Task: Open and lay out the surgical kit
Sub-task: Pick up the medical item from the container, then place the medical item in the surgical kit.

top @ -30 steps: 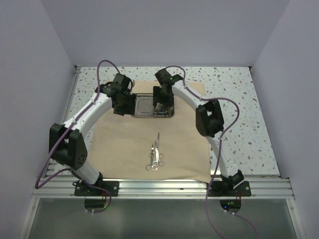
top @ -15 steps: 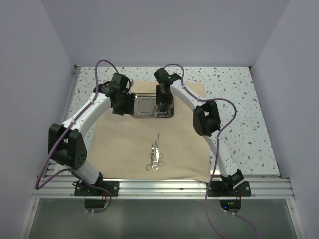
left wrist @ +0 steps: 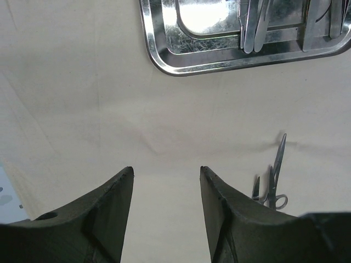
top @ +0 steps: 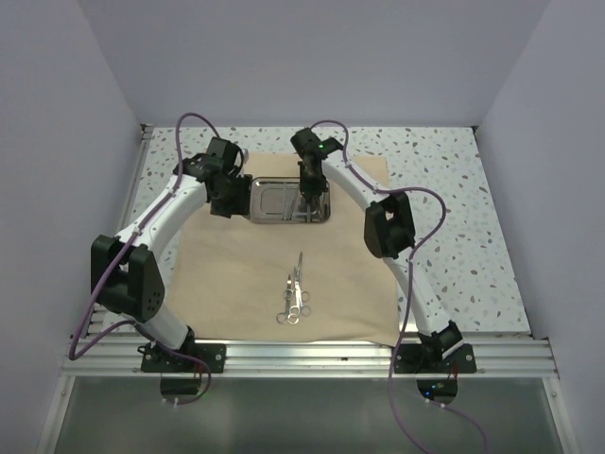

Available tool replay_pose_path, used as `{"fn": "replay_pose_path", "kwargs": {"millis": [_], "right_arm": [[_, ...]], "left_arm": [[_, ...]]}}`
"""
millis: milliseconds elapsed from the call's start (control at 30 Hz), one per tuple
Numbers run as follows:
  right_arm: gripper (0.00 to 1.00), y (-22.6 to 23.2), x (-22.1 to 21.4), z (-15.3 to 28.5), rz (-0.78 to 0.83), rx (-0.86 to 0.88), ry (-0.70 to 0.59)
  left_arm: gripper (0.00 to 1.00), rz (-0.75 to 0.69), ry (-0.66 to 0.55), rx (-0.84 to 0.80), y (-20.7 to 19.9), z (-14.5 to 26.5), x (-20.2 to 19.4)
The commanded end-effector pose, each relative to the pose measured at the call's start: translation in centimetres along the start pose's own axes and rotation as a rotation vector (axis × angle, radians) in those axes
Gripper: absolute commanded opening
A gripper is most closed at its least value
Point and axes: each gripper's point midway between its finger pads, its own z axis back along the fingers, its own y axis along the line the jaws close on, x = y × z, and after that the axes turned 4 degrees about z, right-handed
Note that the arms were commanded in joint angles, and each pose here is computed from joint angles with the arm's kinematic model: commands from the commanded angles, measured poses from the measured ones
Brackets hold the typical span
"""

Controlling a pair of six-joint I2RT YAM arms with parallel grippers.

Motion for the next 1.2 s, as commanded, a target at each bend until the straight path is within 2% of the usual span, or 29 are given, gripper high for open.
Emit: {"fn": "replay_pose_path", "kwargs": {"millis": [0,133,233,267,333,367,467,500,533,600,700,733,933,1167], "right_arm": [[0.00,1.9,-2.6,-2.7,0.025,0.066,0.081],[0.00,4.9,0.1,1.0,0.021,0.229,-0.003],[0.00,5.4,2.3,5.2,0.038,0.276,-0.088],[0.00,5.3,3.0,7.7,0.043,0.283,-0.127],[0.00,4.0,2.7,8.7,0.050,0.263,-0.141],[0.00,3.6,3.6,12.0,0.049,0.273,-0.201],[0.00,1.5,2.1,13.6,0.061,0.237,-0.206],[0.00,0.9,2.2,16.3,0.065,0.240,-0.250],[0.00,-0.1,0.2,15.6,0.083,0.218,-0.208],[0.00,-1.7,-1.3,16.4,0.086,0.182,-0.214],[0.00,-3.6,-6.0,16.9,0.087,0.178,-0.174],[0.00,-4.8,-8.7,16.5,0.080,0.167,-0.143],[0.00,-8.4,-19.0,14.1,0.027,0.124,0.007],[0.00,-8.5,-24.0,12.3,-0.002,0.141,0.075]], "left_arm": [[0.55,-0.010,-0.040,-0.014,0.2,0.2,0.8],[0.55,-0.007,-0.053,0.001,0.3,0.5,1.3],[0.56,0.004,-0.069,0.010,0.4,0.9,2.0],[0.57,0.007,-0.075,0.008,0.3,1.0,2.3],[0.58,0.015,-0.096,-0.001,-0.1,1.3,3.1],[0.59,0.023,-0.105,-0.003,-0.1,1.4,3.4],[0.59,0.038,-0.135,-0.015,-0.7,1.4,4.7],[0.59,0.045,-0.141,-0.020,-0.8,1.3,5.1],[0.59,0.053,-0.139,-0.025,-1.2,0.9,5.5],[0.59,0.063,-0.143,-0.035,-1.6,0.5,6.2],[0.59,0.068,-0.141,-0.059,-2.8,-0.7,7.3],[0.59,0.058,-0.132,-0.061,-3.5,-1.6,7.6],[0.58,0.038,-0.099,-0.071,-7.8,-5.2,8.9],[0.58,0.044,-0.119,-0.087,-12.3,-8.7,11.5]]}}
